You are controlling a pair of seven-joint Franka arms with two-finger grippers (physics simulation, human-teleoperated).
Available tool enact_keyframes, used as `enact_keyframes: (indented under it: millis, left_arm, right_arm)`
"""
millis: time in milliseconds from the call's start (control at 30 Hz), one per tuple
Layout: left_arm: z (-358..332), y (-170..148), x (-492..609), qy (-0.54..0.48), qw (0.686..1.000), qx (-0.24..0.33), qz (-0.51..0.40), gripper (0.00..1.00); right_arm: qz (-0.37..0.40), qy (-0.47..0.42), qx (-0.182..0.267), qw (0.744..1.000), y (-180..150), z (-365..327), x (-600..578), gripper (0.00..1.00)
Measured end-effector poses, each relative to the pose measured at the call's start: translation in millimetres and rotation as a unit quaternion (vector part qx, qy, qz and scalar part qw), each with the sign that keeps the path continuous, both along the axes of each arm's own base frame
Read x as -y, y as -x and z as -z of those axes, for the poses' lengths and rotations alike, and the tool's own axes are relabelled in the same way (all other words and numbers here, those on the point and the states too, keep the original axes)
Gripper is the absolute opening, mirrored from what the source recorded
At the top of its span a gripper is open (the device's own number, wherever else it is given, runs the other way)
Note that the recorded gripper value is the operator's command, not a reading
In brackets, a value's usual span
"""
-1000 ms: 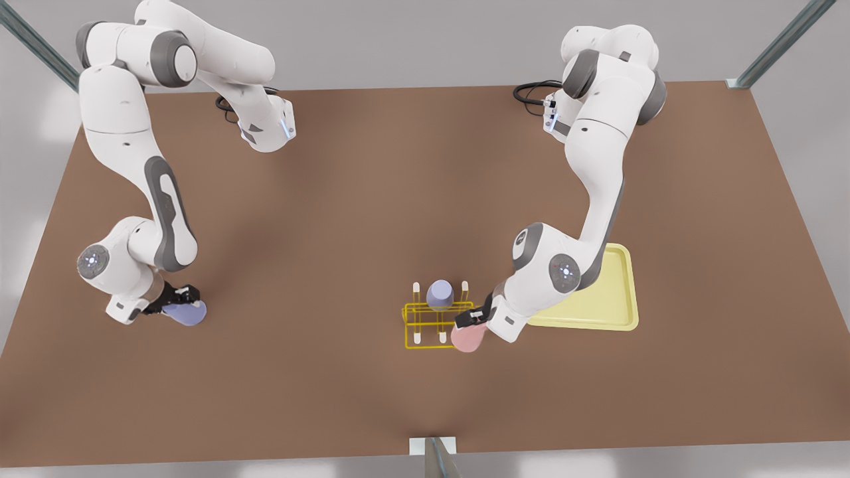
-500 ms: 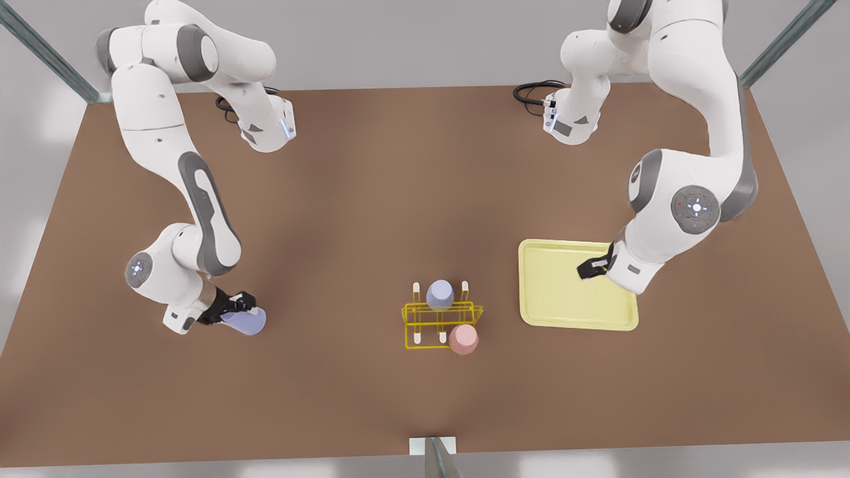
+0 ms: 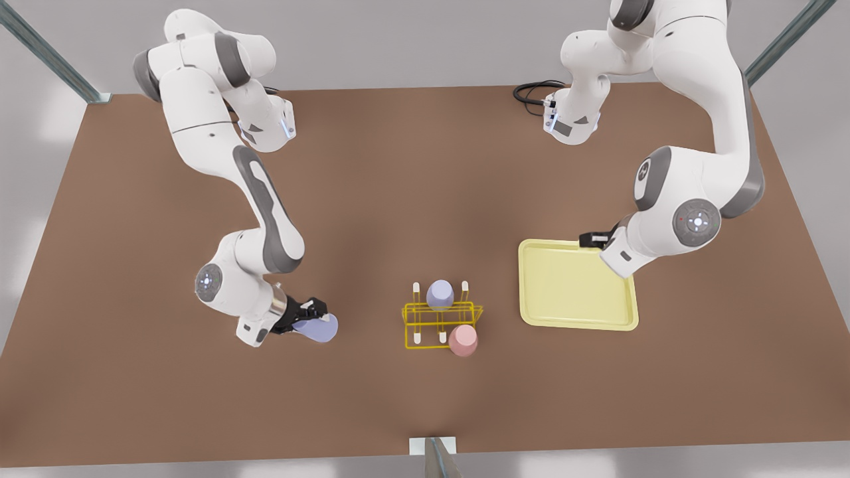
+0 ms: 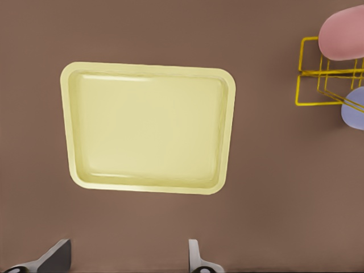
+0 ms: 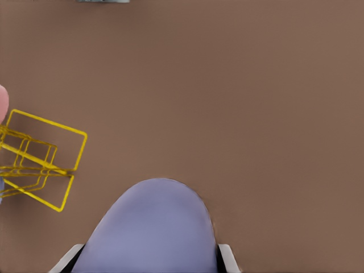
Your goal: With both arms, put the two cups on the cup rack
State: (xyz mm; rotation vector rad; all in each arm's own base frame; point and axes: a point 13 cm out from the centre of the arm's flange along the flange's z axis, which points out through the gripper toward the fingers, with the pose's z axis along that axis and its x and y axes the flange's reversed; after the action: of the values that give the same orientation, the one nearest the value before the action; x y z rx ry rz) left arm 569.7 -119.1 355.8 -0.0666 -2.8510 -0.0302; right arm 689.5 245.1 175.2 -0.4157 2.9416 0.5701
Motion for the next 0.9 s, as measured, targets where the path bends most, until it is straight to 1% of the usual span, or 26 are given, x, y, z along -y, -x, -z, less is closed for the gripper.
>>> enact_keyframes:
  millis: [133,400,567,700,900]
  left_arm:
    - [-0.3,4.3,-1.0,0.005,1.0,-0.01,0.019,1.0]
    - [-0.2,7.8,-0.8,0.012,0.999,-0.017,0.047,1.0]
    - [-0.1,8.5,-0.7,0.016,0.998,-0.019,0.058,1.0]
    - [-0.1,8.5,-1.1,0.018,0.997,-0.019,0.065,1.0]
    - [-2.4,8.8,-2.7,0.021,0.997,-0.019,0.073,1.0]
  right_arm:
    - [0.021,-0.024,-0.019,0.999,2.2,-1.9,-41.1,0.82]
    - [0.077,-0.082,-0.043,0.993,-10.0,-17.4,-104.4,0.82]
    - [0.12,-0.125,-0.063,0.983,-21.1,-26.4,-124.7,0.82]
    - [0.147,-0.16,-0.081,0.973,-21.3,-37.7,-145.4,0.81]
    - [0.172,-0.187,-0.105,0.961,-19.3,-39.0,-168.1,0.81]
